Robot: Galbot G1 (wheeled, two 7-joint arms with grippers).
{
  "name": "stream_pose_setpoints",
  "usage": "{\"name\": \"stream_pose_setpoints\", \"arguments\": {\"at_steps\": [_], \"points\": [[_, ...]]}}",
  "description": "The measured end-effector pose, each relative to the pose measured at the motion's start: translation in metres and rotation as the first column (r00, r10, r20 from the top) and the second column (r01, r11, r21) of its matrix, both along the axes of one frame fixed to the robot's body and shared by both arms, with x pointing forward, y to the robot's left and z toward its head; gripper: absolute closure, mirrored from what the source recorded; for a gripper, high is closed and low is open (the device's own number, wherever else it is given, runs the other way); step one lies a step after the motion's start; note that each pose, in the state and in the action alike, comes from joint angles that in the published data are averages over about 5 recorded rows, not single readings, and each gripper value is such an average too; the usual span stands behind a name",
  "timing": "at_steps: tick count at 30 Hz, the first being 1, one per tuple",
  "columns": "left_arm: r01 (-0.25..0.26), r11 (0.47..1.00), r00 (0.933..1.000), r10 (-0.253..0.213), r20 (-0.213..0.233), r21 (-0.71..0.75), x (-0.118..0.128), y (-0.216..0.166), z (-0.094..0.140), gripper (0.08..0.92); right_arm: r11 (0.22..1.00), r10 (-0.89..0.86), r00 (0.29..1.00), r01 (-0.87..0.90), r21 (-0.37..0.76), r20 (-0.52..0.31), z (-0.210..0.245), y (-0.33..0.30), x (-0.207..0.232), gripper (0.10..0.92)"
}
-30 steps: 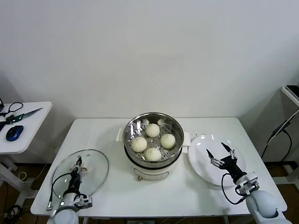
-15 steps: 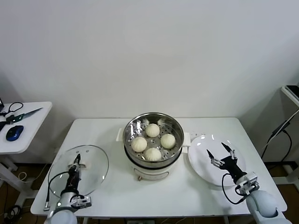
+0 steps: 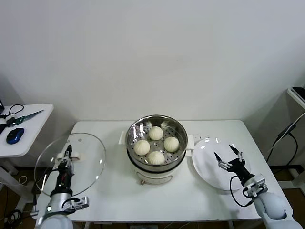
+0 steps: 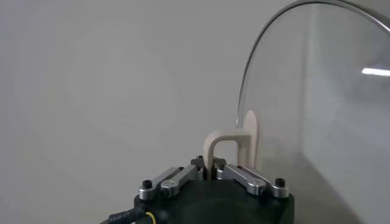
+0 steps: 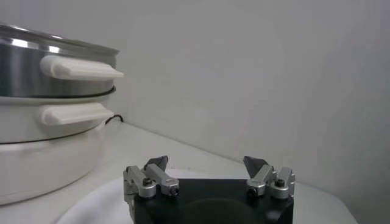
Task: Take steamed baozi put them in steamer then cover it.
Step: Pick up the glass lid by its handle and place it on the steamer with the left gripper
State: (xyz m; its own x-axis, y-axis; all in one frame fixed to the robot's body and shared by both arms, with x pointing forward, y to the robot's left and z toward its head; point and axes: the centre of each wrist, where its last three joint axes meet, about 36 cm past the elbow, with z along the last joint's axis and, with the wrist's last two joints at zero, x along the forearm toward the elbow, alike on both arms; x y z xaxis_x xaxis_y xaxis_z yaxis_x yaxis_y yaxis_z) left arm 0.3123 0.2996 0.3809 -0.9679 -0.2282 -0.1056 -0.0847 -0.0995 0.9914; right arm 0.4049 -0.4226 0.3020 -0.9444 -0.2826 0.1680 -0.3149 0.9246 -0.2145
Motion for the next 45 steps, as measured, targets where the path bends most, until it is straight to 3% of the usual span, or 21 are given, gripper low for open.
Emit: {"name": "stream_pose_setpoints", "arguments": {"at_steps": [5,10,21,33,41,45], "points": [[-0.007,1.000,0.9987,0.007,0.050,0.006,0.003,-0.013,0.031,0.848,1.000,0.004,1.000,-0.004,-0.011,-0.003,0.000,-0.001,0.006,0.200],[0.014,1.000,0.9974,-0.015,0.071,0.020,0.011,-0.032,0.052,0.848,1.000,0.005,1.000,-0.005,-0.018,-0.004,-0.001,-0.001,0.010,0.200],[0.101,0.995,0.9946,-0.100,0.026,-0.019,0.042,-0.106,0.083,0.848,1.000,-0.007,1.000,0.007,-0.029,-0.011,-0.007,-0.005,0.013,0.200],[0.168,0.982,0.9858,-0.168,0.008,-0.083,0.078,-0.202,0.091,0.848,0.999,-0.029,1.000,0.029,-0.041,-0.012,-0.007,-0.013,0.010,0.200],[0.210,0.969,0.9760,-0.216,-0.031,-0.133,0.090,-0.261,0.085,0.848,0.998,-0.032,0.999,0.031,-0.051,-0.016,-0.009,-0.016,0.007,0.200],[0.213,0.967,0.9744,-0.221,-0.041,-0.142,0.098,-0.281,0.083,0.848,0.998,-0.033,0.999,0.033,-0.052,-0.015,-0.010,-0.017,0.006,0.200]]}}
